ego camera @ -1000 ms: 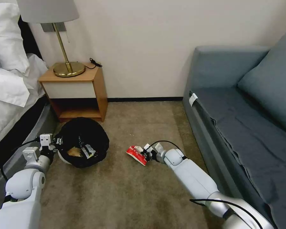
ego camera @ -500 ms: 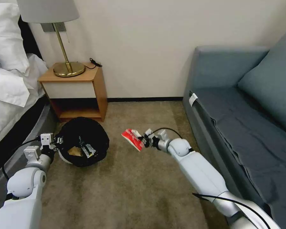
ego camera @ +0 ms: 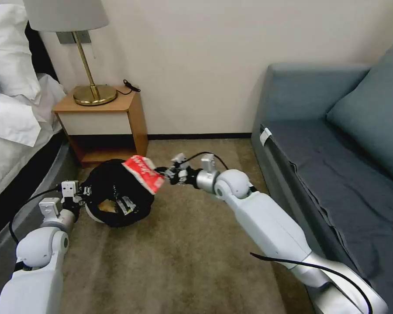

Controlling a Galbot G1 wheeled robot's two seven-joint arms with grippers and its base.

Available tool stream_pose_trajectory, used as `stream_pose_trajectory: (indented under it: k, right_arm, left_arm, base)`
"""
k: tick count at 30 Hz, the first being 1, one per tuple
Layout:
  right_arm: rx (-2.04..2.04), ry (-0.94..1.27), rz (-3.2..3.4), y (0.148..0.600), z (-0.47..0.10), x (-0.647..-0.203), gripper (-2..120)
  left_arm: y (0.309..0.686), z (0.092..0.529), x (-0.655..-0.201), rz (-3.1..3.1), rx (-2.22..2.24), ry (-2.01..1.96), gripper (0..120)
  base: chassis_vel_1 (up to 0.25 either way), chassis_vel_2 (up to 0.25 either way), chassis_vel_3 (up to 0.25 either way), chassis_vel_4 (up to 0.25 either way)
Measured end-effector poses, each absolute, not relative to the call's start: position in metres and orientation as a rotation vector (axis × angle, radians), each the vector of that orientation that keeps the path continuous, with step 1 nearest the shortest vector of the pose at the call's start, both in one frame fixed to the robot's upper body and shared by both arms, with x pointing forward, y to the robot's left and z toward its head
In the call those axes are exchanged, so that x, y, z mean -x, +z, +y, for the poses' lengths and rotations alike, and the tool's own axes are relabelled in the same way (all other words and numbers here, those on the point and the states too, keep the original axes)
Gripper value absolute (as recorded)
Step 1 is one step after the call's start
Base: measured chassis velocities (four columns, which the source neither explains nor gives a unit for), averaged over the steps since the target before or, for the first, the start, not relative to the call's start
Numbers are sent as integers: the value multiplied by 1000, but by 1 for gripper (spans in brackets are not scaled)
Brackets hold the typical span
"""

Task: Pick up the trash bin, then pick up the garbage on the floor and place it into the trash bin.

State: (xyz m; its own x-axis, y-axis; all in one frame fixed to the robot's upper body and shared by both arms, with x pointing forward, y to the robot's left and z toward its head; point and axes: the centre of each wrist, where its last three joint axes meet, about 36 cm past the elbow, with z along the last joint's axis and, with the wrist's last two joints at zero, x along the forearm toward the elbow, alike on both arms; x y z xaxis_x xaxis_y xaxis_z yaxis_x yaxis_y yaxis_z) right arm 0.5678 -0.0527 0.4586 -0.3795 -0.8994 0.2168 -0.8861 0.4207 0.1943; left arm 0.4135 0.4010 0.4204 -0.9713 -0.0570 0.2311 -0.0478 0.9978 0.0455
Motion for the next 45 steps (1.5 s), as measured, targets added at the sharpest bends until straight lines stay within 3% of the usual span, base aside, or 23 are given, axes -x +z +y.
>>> stream_pose_trajectory:
  k: [14,18,21,22,24,28,29,38,42,45]
  right_arm:
    - [-1457,-6,-2368,402,-12,-567,0]
    - [-1456,8,-2382,399,-10,-564,18]
    - [-1459,18,-2391,398,-9,-562,25]
    - [-1466,25,-2400,398,-9,-560,33]
    - [-1468,25,-2406,399,-10,-559,35]
    - [-1453,-16,-2466,412,-21,-558,55]
    - [-1453,-16,-2466,412,-21,-558,55]
    - [-1310,-109,-2606,434,-86,-573,90]
    - [-1252,-137,-2641,436,-110,-575,99]
    - [-1233,-147,-2648,434,-117,-574,99]
  left_arm:
    - [417,390,-412,-2907,-59,-30,4]
    - [417,390,-411,-2906,-59,-27,4]
    - [417,390,-411,-2906,-59,-24,4]
    - [417,390,-411,-2906,-59,-22,4]
    - [416,389,-411,-2906,-59,-21,4]
    - [417,387,-409,-2904,-70,61,4]
    - [417,387,-409,-2904,-70,61,4]
    - [420,384,-393,-2862,-191,448,4]
    - [417,388,-385,-2812,-264,621,4]
    - [416,390,-379,-2773,-306,714,4]
  base:
    - [0,0,0,0]
    - [0,0,0,0]
    - [0,0,0,0]
    - [0,0,0,0]
    - [0,0,0,0]
    - [0,0,0,0]
    - [0,0,0,0]
    - [0,0,0,0]
    - [0,0,0,0]
    - [0,0,0,0]
